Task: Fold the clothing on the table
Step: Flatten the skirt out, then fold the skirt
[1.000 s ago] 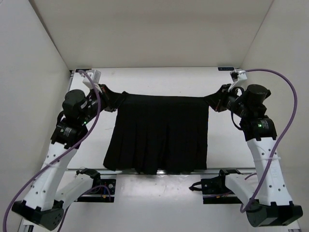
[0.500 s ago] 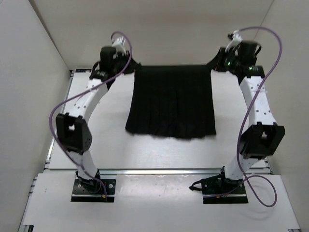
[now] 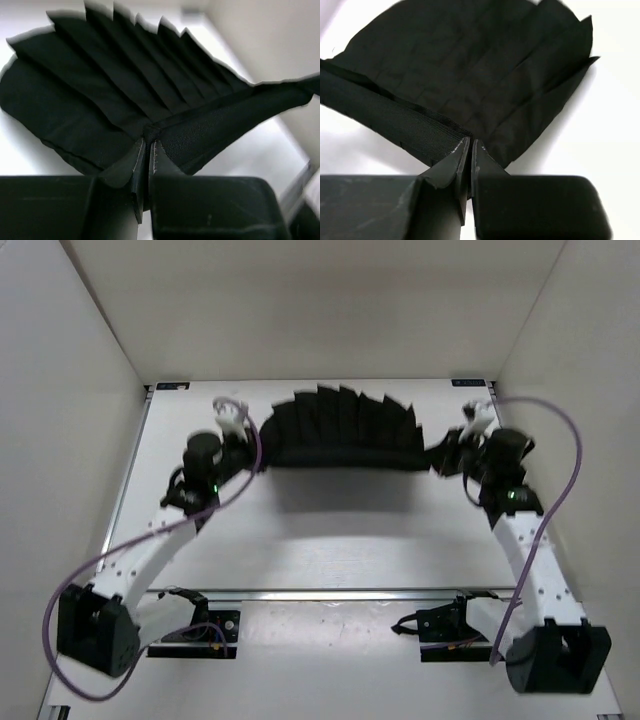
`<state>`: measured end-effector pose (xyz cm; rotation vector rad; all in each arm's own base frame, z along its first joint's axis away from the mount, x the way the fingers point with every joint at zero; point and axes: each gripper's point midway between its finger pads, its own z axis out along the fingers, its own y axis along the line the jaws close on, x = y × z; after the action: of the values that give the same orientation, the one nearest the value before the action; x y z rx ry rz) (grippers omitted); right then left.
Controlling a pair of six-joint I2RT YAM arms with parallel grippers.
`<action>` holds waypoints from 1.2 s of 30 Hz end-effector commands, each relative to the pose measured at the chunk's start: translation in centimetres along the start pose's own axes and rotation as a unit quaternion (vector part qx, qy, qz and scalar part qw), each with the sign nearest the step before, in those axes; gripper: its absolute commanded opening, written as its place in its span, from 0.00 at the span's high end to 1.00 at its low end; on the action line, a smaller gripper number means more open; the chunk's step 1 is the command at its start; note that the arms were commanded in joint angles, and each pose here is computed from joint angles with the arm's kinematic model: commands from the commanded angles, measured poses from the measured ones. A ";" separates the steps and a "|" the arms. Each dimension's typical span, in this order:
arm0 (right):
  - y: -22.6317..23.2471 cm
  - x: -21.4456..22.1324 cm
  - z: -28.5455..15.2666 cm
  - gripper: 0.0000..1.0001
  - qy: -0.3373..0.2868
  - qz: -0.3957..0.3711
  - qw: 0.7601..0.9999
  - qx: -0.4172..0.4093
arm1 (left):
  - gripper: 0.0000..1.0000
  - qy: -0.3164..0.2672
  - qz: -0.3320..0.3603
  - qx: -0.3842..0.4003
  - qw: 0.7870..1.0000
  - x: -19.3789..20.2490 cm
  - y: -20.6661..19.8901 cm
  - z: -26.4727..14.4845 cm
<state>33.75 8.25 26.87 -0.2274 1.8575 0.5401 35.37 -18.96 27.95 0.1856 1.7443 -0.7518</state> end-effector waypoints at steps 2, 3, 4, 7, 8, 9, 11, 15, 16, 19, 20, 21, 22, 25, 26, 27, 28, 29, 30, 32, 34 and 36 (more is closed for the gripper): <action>-1.8 8.2 -2.0 1.00 0.033 0.004 0.995 0.092 | 1.00 0.010 0.005 -0.074 0.997 6.3 2.4 -5.0; -1.2 8.8 -2.7 1.00 0.035 0.008 0.995 0.091 | 1.00 0.034 -0.001 -0.083 0.996 8.3 2.7 -5.8; -0.7 9.9 -2.7 1.00 0.047 0.019 0.994 0.093 | 1.00 0.043 -0.016 -0.095 0.994 8.8 2.8 -6.6; -1.2 10.6 -2.3 1.00 0.071 0.057 0.991 0.094 | 1.00 0.026 -0.049 -0.112 0.992 6.5 3.8 -6.8; -1.6 10.5 -1.6 0.99 0.084 0.080 0.990 0.082 | 1.00 0.035 -0.054 -0.138 0.988 6.8 5.7 -6.5; -2.5 10.8 -0.7 1.00 0.105 0.110 0.986 0.076 | 1.00 0.044 -0.060 -0.158 0.985 6.3 7.0 -5.7; -3.3 10.8 1.2 1.00 0.124 0.121 0.983 0.064 | 1.00 0.057 -0.056 -0.187 0.979 5.9 8.8 -4.0; -4.6 12.1 5.7 1.00 0.183 0.125 0.973 0.065 | 1.00 0.141 -0.110 -0.231 0.956 12.2 12.9 -1.4; -5.1 13.3 6.5 0.99 0.203 0.132 0.968 0.065 | 1.00 0.149 -0.132 -0.221 0.955 13.1 12.8 -1.0; -5.8 14.2 8.8 1.00 0.221 0.141 0.964 0.054 | 1.00 0.154 -0.158 -0.220 0.950 15.6 14.0 0.5; -6.3 13.5 10.0 1.00 0.215 0.143 0.965 0.052 | 1.00 0.150 -0.161 -0.222 0.950 15.2 14.8 1.7; -6.7 13.3 10.2 1.00 0.218 0.148 0.963 0.051 | 1.00 0.132 -0.155 -0.210 0.956 12.9 14.6 3.3; -7.1 11.0 11.8 1.00 0.201 0.137 0.969 0.041 | 1.00 0.144 -0.158 -0.212 0.954 13.3 15.3 4.4; -7.9 2.7 14.9 1.00 0.140 0.092 0.985 0.037 | 1.00 0.108 -0.139 -0.188 0.966 6.8 15.8 9.7; -8.5 -1.1 15.7 1.00 0.114 0.074 0.990 0.041 | 1.00 0.076 -0.126 -0.174 0.974 2.2 15.2 11.3; -9.7 -3.0 15.4 1.00 0.104 0.069 0.991 0.052 | 1.00 0.059 -0.111 -0.165 0.978 -1.1 14.6 12.7; -10.2 -7.3 15.4 1.00 0.071 0.051 0.994 0.058 | 1.00 0.022 -0.084 -0.149 0.985 -6.0 13.4 13.9; -9.9 -12.1 15.3 1.00 0.025 0.033 0.998 0.054 | 1.00 0.027 -0.074 -0.161 0.984 -6.5 13.6 14.2; -9.7 -13.6 14.9 1.00 0.012 0.026 0.998 0.052 | 1.00 -0.002 -0.051 -0.161 0.986 -10.4 12.4 14.1; -8.2 -19.2 12.2 1.00 -0.052 0.018 0.998 0.031 | 1.00 -0.045 -0.013 -0.161 0.986 -15.2 10.2 13.0; -7.5 -20.8 10.2 1.00 -0.076 -0.004 0.996 0.041 | 1.00 -0.069 0.013 -0.160 0.985 -17.1 8.6 11.2; -6.6 -19.3 8.4 1.00 -0.069 -0.042 0.995 0.062 | 1.00 -0.078 0.017 -0.161 0.984 -16.3 7.7 9.4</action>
<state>52.79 7.95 39.27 -0.2025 1.7633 0.5651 54.18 -19.09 37.33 -0.0003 1.7011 -0.6463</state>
